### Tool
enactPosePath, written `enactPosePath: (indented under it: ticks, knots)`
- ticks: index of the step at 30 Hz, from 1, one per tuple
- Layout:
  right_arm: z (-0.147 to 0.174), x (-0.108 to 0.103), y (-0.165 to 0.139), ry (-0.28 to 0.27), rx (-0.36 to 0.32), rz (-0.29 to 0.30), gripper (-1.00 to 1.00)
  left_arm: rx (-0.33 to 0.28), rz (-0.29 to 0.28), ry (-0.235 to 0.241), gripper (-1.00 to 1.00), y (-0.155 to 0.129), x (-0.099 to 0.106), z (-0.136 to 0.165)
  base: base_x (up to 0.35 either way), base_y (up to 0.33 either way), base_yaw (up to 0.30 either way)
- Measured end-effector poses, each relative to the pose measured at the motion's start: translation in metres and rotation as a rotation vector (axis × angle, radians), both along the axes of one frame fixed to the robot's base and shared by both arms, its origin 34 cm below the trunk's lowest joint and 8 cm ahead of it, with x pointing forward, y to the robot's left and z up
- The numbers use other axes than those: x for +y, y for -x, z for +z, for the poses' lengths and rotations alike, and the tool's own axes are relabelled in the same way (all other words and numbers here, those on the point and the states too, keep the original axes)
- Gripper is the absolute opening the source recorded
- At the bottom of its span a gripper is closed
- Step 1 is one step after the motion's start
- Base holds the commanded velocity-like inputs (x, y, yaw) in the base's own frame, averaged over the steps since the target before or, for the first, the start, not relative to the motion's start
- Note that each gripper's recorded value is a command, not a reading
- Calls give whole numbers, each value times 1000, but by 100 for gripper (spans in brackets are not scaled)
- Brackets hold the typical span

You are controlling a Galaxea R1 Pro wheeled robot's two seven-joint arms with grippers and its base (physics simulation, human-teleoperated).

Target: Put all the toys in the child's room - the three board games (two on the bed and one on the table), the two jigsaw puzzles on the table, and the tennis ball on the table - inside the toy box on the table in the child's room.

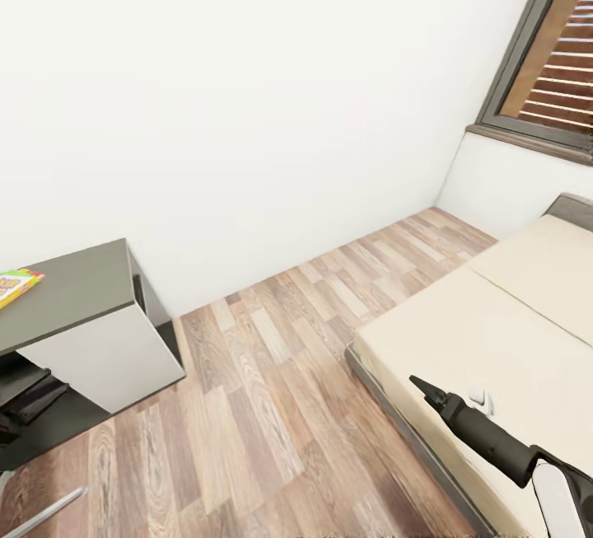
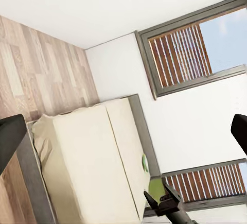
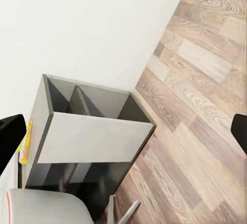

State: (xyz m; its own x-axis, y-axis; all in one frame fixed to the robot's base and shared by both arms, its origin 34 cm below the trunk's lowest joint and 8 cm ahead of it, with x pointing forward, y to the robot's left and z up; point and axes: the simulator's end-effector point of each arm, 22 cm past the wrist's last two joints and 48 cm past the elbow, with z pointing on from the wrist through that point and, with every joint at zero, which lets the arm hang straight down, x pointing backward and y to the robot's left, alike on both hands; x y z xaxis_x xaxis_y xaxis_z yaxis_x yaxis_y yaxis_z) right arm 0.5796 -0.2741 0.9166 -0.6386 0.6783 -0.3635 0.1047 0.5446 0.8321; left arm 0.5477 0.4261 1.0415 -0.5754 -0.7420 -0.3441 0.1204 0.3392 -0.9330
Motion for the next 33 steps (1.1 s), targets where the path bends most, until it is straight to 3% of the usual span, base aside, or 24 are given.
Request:
enactPosePath:
  ticks: [21, 33]
  knots:
    - [-22, -1, 7, -12, 53, -7, 100, 27, -4, -1, 100, -1, -2, -12, 0, 0, -220]
    - [-29, -1, 9, -11, 68, -7, 100, 64, -10, -30, 100, 1, -2, -25, 0, 0, -214]
